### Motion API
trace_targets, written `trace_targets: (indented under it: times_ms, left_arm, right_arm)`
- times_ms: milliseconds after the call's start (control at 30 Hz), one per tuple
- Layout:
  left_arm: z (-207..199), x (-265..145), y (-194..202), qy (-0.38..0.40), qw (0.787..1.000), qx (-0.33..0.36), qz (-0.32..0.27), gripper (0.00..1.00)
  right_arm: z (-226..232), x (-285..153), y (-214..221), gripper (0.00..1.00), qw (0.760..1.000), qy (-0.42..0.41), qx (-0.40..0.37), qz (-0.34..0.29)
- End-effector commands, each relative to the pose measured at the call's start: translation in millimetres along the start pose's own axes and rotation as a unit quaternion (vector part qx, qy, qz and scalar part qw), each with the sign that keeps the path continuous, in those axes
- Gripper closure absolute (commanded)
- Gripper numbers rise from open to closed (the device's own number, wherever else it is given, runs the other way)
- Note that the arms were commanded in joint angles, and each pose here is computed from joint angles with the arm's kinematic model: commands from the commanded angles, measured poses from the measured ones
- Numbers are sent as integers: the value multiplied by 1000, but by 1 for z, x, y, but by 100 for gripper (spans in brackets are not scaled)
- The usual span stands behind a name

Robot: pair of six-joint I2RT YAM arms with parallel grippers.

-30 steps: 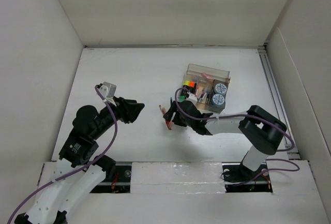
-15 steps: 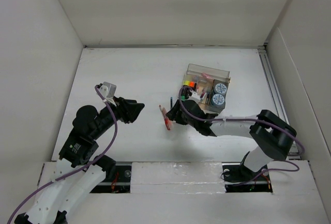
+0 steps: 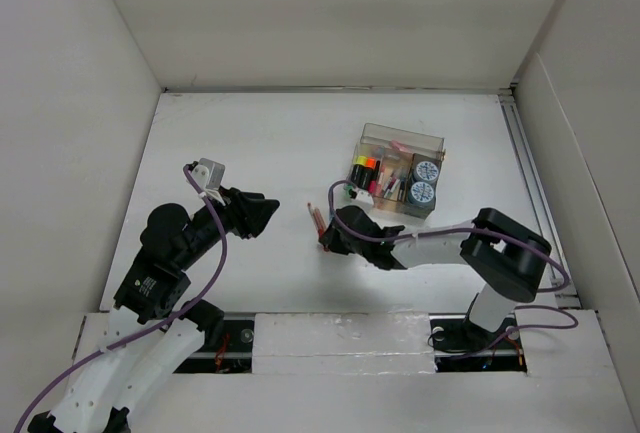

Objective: Organize the desk

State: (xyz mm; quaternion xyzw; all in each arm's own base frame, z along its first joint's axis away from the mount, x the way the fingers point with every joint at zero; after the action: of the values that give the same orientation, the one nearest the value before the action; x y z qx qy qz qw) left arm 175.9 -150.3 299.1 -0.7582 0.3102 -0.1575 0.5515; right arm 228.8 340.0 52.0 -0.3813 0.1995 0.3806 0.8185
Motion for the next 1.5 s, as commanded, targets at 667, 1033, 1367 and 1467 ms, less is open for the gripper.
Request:
trace_targets:
  times_ms: [667, 1033, 1367, 1467]
  left_arm:
    - [-6, -2, -15, 14, 999, 11, -26, 58]
    - [-7, -2, -15, 15, 999, 11, -28, 58]
    - [-7, -2, -15, 14, 999, 12, -27, 58]
    - [-6, -1, -15, 14, 999, 12, -26, 58]
  right_arm:
    - [36, -4, -28, 65, 996, 5, -46, -73]
    - [46, 35, -34, 63, 990, 35, -94, -99]
    - [45, 45, -49, 63, 989, 41, -95, -106]
    - [33, 49, -44, 63, 990, 50, -88, -96]
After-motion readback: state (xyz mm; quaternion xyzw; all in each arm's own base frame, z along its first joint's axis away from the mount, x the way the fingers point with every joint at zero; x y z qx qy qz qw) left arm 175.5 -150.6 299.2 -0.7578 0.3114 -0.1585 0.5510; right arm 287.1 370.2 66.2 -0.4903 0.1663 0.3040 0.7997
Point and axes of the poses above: each gripper's point midway between its finger pads, its own x axis out along the fingers, its own z axis along the line the jaws close on, y = z × x, the point moved 2 cm from there along -x, back along the fingers, and after that the axes turned 5 degrees about x, right-handed, at the moved point
